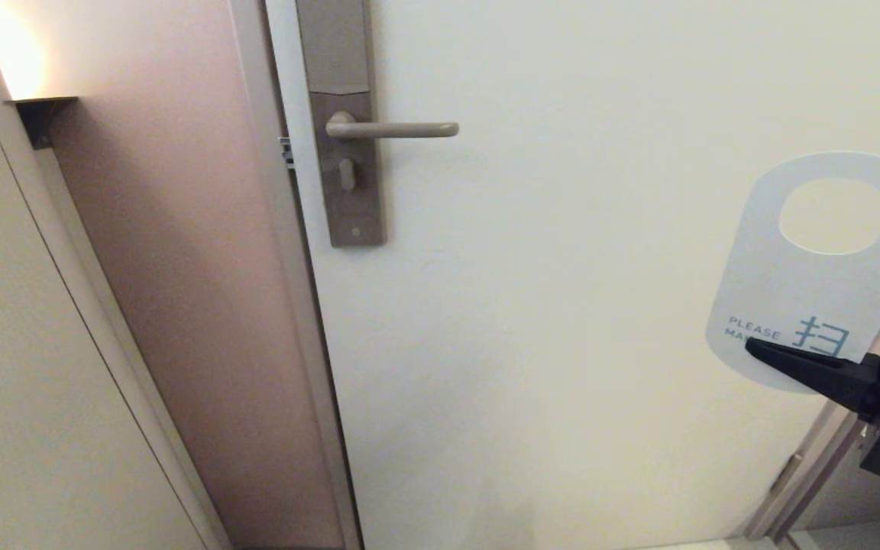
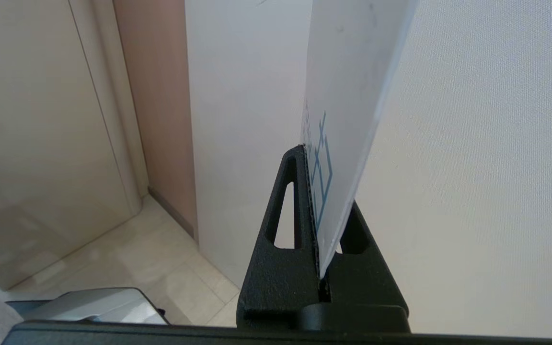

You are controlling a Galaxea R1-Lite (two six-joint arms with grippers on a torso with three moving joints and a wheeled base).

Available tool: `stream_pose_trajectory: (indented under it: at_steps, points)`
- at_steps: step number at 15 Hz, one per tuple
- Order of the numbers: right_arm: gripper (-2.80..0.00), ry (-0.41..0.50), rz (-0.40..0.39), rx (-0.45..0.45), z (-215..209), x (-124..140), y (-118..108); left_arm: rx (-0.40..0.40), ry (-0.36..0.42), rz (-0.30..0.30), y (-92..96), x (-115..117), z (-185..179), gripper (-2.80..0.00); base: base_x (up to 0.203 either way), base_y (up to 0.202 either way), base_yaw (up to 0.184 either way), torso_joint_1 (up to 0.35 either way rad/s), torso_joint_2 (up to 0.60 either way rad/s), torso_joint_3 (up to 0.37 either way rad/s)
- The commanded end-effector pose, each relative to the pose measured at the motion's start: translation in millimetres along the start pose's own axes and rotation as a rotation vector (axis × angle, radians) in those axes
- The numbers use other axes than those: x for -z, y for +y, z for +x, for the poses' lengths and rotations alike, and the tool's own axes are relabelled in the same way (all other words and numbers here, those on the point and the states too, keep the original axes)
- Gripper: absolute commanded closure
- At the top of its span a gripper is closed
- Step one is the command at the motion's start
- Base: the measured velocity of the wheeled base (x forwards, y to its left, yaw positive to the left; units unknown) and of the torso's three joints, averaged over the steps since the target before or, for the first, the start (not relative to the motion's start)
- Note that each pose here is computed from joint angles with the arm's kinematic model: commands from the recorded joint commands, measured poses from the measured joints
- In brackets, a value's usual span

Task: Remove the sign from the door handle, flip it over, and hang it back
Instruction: Hang the sign back with the other side facing out

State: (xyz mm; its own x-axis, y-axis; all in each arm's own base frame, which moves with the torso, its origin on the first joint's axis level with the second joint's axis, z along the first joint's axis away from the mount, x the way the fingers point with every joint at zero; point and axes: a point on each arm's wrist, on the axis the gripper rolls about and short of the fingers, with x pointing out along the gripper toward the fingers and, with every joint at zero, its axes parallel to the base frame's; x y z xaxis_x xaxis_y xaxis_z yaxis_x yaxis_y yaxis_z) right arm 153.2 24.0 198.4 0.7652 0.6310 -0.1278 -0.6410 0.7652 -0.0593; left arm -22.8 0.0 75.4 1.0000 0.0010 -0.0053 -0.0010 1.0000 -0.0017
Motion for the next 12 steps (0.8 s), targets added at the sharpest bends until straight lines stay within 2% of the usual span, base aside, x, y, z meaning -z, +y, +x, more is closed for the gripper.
stream_pose_trajectory:
  at_steps: [1, 7, 12]
  points:
    - [0.0, -0.003, -0.003, -0.01, 2.9, 0.1, -1.5, -0.001, 0.001, 0.0, 0.0, 0.1, 0.0, 0.0, 0.0, 0.0, 0.0, 0.0, 0.0, 0.0]
    - [0.0, -0.057, -0.04, -0.047, 16.2, -22.4, -12.0, -0.001, 0.001, 0.0, 0.0, 0.1, 0.0, 0.0, 0.0, 0.0, 0.0, 0.0, 0.0, 0.0]
    - [0.0, -0.088, -0.067, -0.122, 43.1, -42.2, -14.2, -0.001, 0.001, 0.0, 0.0, 0.1, 0.0, 0.0, 0.0, 0.0, 0.0, 0.0, 0.0, 0.0]
